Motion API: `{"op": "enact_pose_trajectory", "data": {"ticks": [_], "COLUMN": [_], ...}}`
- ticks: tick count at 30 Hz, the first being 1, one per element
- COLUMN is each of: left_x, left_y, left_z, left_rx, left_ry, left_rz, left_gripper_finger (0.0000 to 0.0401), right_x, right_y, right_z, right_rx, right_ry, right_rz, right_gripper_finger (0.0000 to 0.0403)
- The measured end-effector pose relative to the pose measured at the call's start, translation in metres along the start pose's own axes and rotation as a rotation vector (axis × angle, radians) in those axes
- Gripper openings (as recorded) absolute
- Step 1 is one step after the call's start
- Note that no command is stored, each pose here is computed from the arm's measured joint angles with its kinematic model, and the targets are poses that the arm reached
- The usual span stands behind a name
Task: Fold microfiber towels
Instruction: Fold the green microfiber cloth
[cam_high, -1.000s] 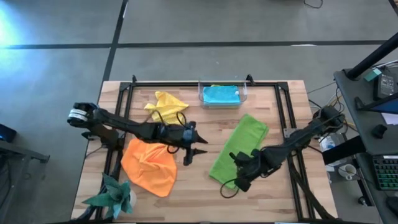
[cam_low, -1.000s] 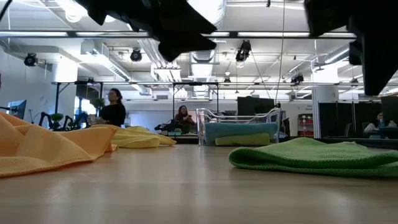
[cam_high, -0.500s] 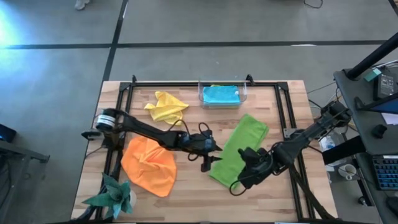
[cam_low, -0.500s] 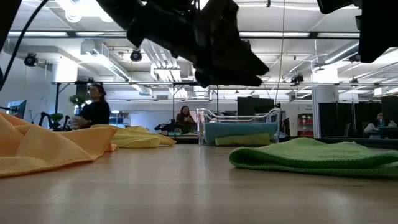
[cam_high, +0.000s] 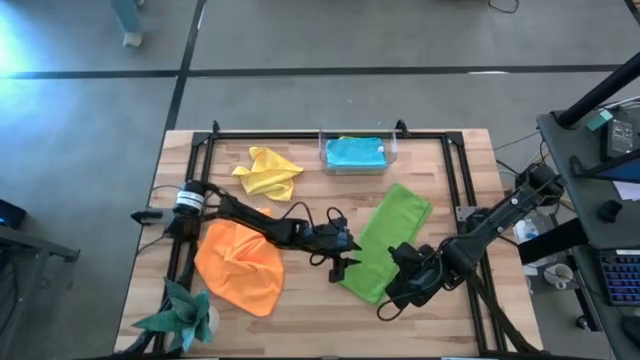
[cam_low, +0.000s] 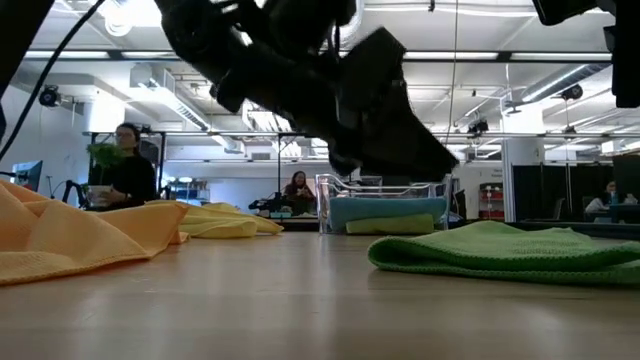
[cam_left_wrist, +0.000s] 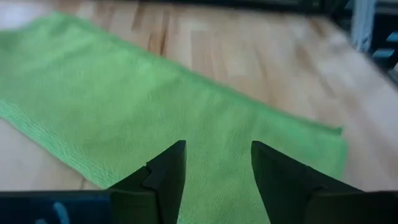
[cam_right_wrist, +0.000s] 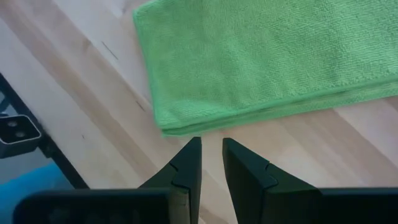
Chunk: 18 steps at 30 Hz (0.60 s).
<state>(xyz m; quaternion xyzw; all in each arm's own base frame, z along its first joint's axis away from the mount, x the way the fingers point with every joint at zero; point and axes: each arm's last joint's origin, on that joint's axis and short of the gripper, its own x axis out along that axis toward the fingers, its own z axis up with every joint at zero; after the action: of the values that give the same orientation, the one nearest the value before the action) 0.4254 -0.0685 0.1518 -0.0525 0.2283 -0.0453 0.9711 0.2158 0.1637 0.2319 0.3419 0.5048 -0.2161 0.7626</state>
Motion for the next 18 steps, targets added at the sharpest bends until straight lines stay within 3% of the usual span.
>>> {"op": "enact_pose_trajectory", "data": {"ticks": [3,11,18], "left_x": [0.008,0.019,0.013], "left_y": [0.002,0.005,-0.004], "left_z": [-0.013,-0.038,-0.053], "left_rx": [-0.005,-0.203,-0.482], "left_ry": [0.044,0.127,0.288], "left_rz": [0.007,0.035,0.111], "left_gripper_finger": [0.0152,0.0119,0.0084], "right_x": [0.001,0.003,0.004], "right_y": [-0.001,-0.003,-0.005], "right_z": [0.000,-0.001,-0.001], "right_rx": [0.002,0.000,-0.003], "right_ry": [-0.001,0.000,0.001], "right_rz": [-0.006,-0.015,-0.024], "right_gripper_finger": [0.0063,0.0063,0.0063]}}
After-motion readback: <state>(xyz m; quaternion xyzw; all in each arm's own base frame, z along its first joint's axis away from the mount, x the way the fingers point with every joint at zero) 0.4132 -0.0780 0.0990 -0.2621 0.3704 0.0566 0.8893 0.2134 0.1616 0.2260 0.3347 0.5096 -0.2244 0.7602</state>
